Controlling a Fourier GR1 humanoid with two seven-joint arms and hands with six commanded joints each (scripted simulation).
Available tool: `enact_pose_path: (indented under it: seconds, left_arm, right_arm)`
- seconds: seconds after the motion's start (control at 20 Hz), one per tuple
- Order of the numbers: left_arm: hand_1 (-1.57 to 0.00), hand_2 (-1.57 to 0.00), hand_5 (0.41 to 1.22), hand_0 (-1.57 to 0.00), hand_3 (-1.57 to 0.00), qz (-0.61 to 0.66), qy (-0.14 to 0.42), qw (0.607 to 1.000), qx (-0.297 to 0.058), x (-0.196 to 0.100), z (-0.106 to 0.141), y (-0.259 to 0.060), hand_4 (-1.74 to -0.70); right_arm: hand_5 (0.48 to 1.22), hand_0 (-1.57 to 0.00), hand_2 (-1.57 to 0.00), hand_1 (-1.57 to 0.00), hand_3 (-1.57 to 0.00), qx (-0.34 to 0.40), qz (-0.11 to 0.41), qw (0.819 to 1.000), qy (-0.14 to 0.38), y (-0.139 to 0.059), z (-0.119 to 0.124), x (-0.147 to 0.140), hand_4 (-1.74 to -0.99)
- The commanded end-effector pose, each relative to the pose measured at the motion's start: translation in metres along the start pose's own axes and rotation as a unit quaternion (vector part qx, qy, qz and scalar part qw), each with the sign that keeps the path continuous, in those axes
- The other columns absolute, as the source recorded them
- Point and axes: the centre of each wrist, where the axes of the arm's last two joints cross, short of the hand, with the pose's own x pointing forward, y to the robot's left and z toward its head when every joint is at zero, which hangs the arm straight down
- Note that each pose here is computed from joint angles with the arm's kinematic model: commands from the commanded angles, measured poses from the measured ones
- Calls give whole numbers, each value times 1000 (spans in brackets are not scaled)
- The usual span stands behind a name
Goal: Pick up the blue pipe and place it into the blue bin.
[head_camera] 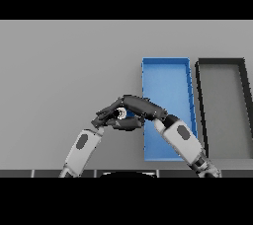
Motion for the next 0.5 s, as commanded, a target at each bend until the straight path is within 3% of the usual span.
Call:
enact_pose_path:
  seconds: [0.0,0.2,0.45]
  left_arm:
    - [-91,-88,603,-100,-79,8,8,1000,3,-2,2,-1,-969]
    - [-37,-35,495,-40,-32,-9,4,1000,9,-5,3,-1,-938]
    - [-11,-11,464,-12,-10,-7,21,1000,4,-9,5,-2,-909]
  right_arm:
    - [1219,-1570,-1570,-1570,-1569,-2,-6,1000,-5,-1,1,-4,-1740]
    - [1220,-1571,-1571,-1571,-1570,-6,-41,999,-34,-6,4,3,-1741]
    - [1221,-1571,-1571,-1571,-1571,-15,-100,993,-56,-28,3,34,-1741]
